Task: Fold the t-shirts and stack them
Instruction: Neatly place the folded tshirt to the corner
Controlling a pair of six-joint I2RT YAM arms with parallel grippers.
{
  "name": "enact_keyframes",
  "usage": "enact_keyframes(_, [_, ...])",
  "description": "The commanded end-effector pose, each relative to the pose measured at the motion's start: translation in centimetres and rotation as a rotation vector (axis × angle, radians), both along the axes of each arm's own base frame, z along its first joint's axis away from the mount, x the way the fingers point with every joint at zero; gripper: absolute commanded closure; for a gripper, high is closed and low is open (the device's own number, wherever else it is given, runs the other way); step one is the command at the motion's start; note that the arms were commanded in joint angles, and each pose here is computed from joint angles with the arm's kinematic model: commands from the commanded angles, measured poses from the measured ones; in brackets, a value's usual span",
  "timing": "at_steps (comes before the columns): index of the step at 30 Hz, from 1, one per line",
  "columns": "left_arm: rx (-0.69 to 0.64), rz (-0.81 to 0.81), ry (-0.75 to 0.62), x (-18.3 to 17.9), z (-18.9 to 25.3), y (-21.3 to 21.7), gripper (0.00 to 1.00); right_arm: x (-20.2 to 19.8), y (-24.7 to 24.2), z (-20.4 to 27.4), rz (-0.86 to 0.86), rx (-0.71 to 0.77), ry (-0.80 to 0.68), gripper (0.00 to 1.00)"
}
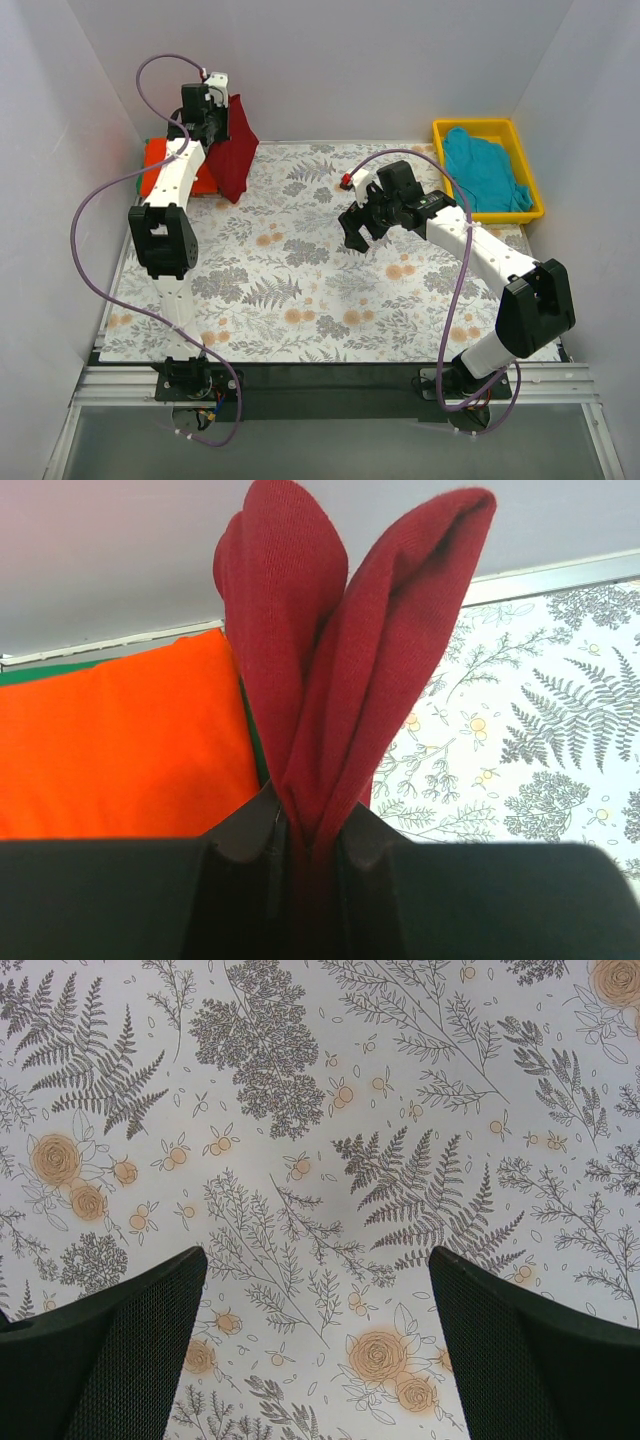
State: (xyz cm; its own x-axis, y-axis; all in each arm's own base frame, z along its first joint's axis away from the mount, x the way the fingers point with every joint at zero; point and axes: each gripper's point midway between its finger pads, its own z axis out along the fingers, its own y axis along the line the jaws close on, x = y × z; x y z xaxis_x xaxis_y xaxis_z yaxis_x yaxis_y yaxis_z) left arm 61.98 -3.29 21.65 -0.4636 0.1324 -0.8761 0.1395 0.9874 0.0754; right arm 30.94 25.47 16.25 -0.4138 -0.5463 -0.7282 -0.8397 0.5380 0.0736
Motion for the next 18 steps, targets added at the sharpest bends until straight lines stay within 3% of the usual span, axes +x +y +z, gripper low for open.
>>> enact_keyframes(1, [-0.008, -0.01, -0.205, -1.5, 10.8, 0.3, 1.0, 0.3, 0.5, 0.9, 0.008, 0.027, -0.009, 0.02])
enact_keyframes(18, [0.002, -0.009, -0.25, -2.1, 13.5, 1.3, 1.0, 0.7, 0.8, 0.4, 0.006, 0.023, 0.013, 0.02])
